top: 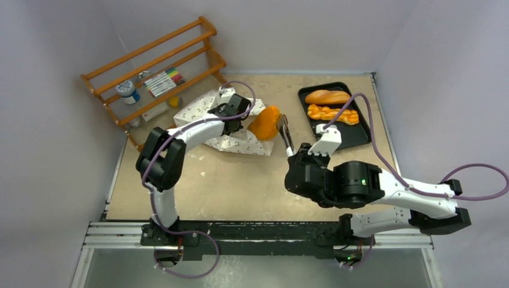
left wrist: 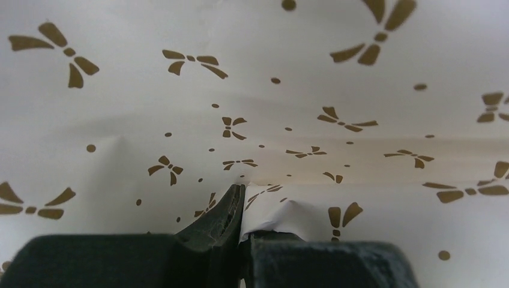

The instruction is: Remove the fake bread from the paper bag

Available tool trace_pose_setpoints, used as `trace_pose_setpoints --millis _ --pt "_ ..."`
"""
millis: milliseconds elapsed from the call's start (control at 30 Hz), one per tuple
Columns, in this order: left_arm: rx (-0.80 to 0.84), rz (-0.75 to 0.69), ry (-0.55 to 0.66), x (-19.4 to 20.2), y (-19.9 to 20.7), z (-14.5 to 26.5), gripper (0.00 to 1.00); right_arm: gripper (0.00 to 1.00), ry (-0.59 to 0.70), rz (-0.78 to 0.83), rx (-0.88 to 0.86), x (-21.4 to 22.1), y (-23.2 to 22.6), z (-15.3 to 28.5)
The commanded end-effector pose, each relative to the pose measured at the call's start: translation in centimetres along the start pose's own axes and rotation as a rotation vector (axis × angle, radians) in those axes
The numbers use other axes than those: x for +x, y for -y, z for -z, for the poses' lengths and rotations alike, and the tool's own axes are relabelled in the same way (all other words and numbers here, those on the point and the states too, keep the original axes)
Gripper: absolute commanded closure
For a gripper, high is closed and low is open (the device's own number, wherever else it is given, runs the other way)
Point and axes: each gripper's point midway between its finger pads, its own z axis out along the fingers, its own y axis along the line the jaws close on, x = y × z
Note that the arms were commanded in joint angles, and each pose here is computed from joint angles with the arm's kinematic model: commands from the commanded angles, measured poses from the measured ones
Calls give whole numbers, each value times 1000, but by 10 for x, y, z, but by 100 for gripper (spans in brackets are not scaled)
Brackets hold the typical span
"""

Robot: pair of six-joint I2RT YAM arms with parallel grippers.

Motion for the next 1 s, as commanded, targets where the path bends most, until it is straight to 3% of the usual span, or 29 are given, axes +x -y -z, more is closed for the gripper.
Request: trace_pose_setpoints --millis 0,200,400,567,967 --pt "-134 11 67 -27 -33 -22 100 100 193 -109 2 -60 4 10" --pt "-137 6 61 -25 -33 -26 100 100 239 -80 -23 -78 -5 15" --pt "-120 15 53 -22 -34 -21 100 100 138 -72 -14 -41 4 6" --pt "-110 16 53 -23 -36 -14 100 67 37 -73 21 0 18 -4" --pt "-80 70 103 -31 -49 19 100 59 -92 -58 215 58 53 -46"
